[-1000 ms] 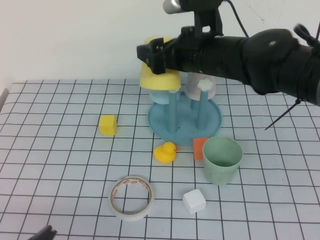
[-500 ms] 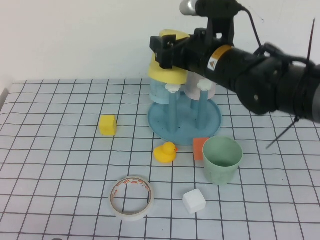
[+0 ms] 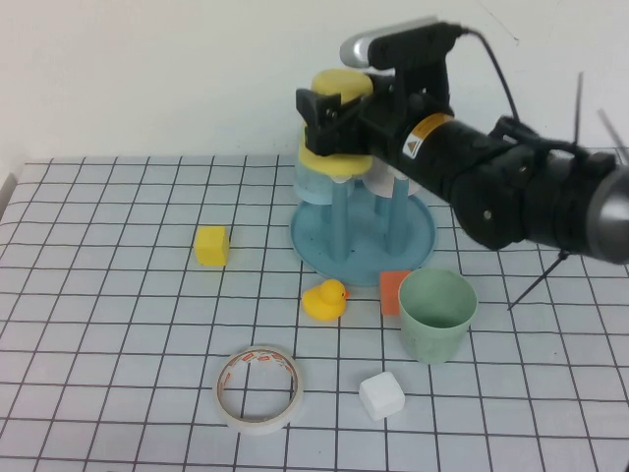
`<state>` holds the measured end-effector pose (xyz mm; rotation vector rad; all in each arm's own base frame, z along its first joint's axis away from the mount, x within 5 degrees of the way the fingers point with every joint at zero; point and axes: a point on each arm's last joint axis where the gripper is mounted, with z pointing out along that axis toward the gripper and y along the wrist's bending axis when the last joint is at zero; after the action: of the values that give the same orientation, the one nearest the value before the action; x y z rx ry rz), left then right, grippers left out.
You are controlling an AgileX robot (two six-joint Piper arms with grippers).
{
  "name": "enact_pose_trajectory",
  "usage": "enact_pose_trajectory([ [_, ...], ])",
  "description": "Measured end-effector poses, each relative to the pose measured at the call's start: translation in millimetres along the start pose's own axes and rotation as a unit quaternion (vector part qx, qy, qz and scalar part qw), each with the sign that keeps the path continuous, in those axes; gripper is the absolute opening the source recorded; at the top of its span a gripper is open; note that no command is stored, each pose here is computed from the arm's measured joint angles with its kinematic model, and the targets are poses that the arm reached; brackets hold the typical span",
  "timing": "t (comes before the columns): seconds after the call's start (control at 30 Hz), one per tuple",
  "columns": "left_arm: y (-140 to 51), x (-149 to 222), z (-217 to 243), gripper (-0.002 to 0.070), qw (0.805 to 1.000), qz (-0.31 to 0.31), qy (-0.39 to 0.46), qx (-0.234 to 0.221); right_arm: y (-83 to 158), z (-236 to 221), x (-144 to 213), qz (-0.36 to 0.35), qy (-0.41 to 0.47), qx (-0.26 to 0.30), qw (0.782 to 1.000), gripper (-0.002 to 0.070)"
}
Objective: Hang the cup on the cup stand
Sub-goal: Place the cup on the cup holder
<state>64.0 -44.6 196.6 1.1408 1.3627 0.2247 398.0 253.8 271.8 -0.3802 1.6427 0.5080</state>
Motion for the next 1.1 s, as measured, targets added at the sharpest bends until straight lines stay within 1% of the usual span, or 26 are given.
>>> enact_pose_trajectory([
  [0.1, -0.1, 0, 0, -0.0001, 1.0, 0.001, 0.0, 0.0, -2, 7, 14, 0.012, 0.001, 0.005, 1.0, 0.0584],
  [0.2, -0.1, 0, 0, -0.0001, 1.0, 0.001, 0.0, 0.0, -4, 14, 26, 0.015, -0.024, 0.006, 1.0, 0.0584],
  [0.37, -0.1, 0, 0, -0.0001, 1.0, 0.002, 0.001, 0.001, -7, 20, 35, -0.006, -0.063, 0.01, 0.998, 0.0584],
  [0.47, -0.4, 0, 0, -0.0001, 1.0, 0.007, 0.002, 0.002, -7, 21, 38, -0.023, -0.062, 0.013, 0.998, 0.0584],
  [0.8, -0.8, 1, 0, -0.0001, 1.0, 0.015, 0.005, 0.005, -1, 22, 47, -0.032, -0.036, 0.007, 0.999, 0.0584],
  [1.1, -1.1, 1, 0, -0.0001, 1.0, 0.016, 0.005, 0.006, -1, 21, 55, -0.063, -0.01, 0.008, 0.998, 0.0584],
])
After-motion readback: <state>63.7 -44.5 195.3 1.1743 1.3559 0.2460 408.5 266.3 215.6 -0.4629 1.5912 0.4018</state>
